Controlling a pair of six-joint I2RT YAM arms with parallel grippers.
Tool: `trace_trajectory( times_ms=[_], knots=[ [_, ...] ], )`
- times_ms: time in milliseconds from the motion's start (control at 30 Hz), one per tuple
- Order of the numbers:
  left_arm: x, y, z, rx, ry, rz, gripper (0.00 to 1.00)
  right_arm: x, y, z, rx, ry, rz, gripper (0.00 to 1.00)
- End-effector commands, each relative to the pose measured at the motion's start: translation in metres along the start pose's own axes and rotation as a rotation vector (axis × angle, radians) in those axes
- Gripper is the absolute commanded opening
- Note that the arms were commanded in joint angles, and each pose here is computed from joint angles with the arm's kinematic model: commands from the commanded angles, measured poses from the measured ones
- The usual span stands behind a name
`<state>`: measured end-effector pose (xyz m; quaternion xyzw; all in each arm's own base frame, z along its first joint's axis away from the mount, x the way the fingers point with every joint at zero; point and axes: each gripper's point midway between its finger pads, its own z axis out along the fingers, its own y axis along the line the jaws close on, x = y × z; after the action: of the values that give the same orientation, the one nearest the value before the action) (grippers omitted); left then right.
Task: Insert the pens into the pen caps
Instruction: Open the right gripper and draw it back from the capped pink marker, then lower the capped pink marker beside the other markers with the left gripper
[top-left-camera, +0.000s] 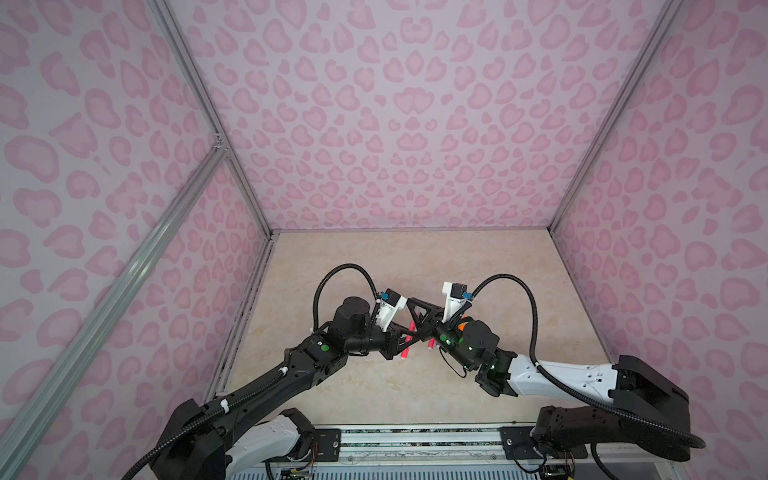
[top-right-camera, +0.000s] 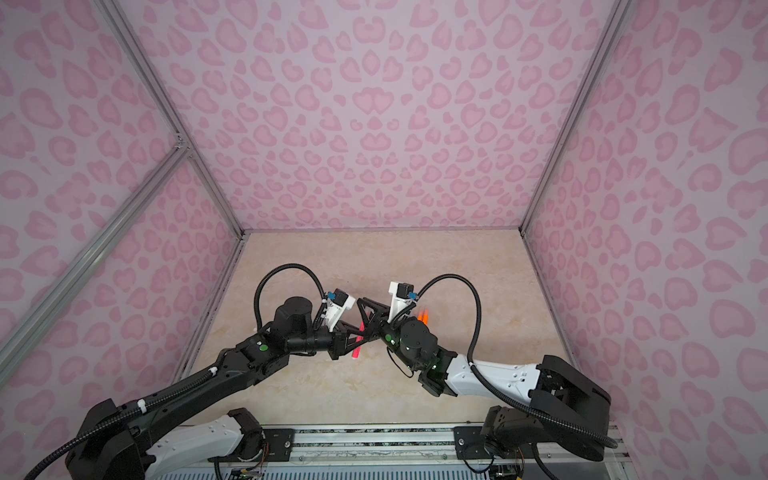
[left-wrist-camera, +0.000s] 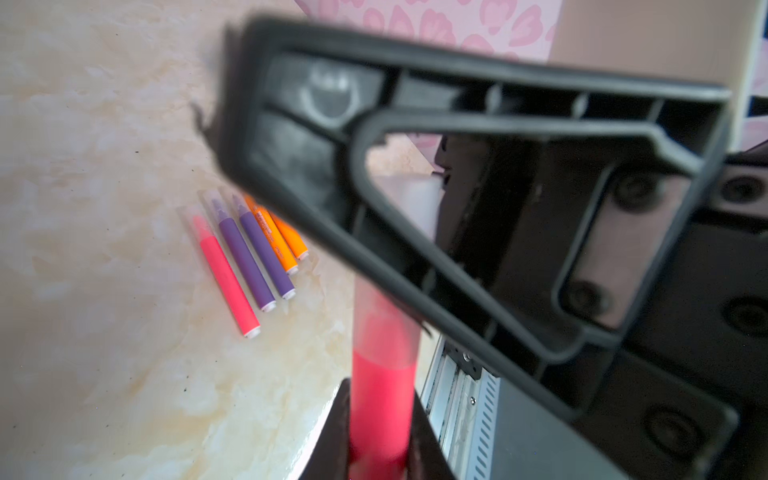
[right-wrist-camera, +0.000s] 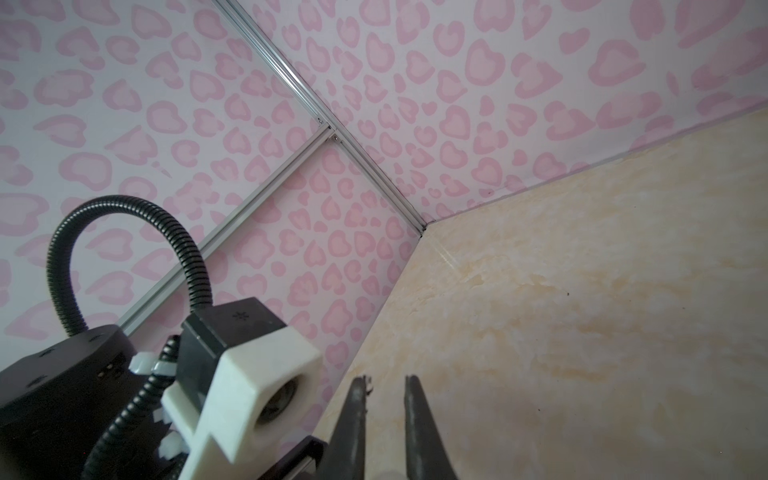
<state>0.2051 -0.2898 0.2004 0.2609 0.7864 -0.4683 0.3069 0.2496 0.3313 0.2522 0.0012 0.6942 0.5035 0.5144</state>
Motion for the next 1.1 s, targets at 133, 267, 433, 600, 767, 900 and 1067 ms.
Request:
trace_trajectory(
  times_ms=[133,267,433,600,767,900,1067],
  knots=[
    [-0.082,0.037,-0.026,-0.251,-0.367,-0.024,0.04,0.047,0.005,-0.017,-0.039,0.217,-0.040,0.00],
    [-0.080,0.052,-0.029,-0.342,-0.357,-0.030,0.04,0.016,-0.018,-0.021,0.115,0.116,-0.061,0.26],
    [-0.070,0.077,-0.026,-0.453,-0.322,-0.088,0.04,-0.046,-0.063,-0.052,0.386,-0.070,-0.085,0.73],
    [-0.039,0.124,-0.015,-0.645,-0.205,-0.251,0.04,-0.084,-0.108,-0.112,0.547,-0.263,-0.118,0.87],
    [-0.003,0.158,0.021,-0.708,-0.029,-0.367,0.03,-0.112,-0.123,-0.147,0.586,-0.334,-0.098,0.89],
    [0.015,0.168,0.045,-0.685,0.055,-0.401,0.04,-0.120,-0.133,-0.168,0.629,-0.392,-0.100,0.89],
    [0.029,0.161,0.087,-0.546,0.202,-0.402,0.03,-0.124,-0.134,-0.180,0.619,-0.432,-0.089,0.89]
  ],
)
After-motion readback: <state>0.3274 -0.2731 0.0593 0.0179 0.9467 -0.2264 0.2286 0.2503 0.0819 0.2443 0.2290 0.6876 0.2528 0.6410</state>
